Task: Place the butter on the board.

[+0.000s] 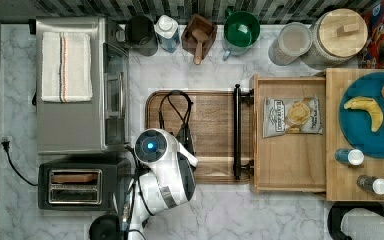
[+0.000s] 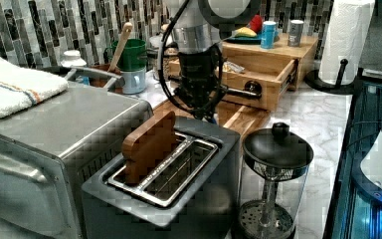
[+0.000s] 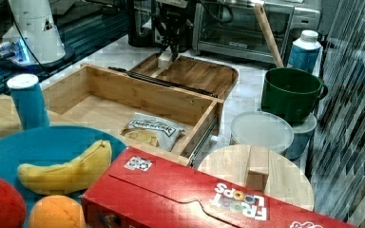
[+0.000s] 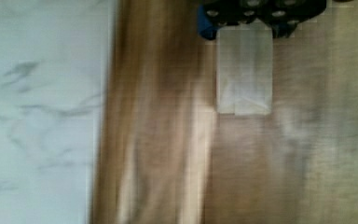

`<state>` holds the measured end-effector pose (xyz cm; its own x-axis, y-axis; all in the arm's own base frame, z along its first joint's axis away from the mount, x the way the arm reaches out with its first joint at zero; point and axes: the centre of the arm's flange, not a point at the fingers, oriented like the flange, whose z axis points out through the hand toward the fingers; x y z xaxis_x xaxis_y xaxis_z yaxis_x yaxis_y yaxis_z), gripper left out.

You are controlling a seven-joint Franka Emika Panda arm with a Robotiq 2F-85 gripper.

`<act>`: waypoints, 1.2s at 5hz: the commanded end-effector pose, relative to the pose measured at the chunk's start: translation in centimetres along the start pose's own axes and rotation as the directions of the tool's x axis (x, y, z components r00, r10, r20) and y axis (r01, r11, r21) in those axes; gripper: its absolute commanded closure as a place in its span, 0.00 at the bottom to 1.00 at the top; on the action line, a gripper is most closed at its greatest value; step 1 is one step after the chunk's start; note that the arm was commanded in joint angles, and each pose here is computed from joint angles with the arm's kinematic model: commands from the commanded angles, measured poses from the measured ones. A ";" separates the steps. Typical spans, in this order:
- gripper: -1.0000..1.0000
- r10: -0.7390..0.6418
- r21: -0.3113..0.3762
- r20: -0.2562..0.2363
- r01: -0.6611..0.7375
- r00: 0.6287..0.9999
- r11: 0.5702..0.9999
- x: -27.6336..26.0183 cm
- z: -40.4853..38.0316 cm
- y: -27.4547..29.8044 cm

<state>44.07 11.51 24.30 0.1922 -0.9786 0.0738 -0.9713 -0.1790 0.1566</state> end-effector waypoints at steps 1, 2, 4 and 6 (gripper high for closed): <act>0.00 -0.003 0.098 -0.010 0.004 1.000 0.995 -2.6 -4.2 -1.7; 0.00 0.016 0.108 -0.042 -0.012 0.999 0.994 -3.3 -5.4 -2.4; 0.00 0.014 0.093 -0.032 -0.011 0.999 0.996 -2.6 -8.4 -3.1; 0.00 0.011 0.116 -0.040 -0.006 0.999 0.993 -2.2 -8.1 -3.4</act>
<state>46.12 13.17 28.08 0.2007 -0.9725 0.1183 -0.9699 -0.1802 0.1636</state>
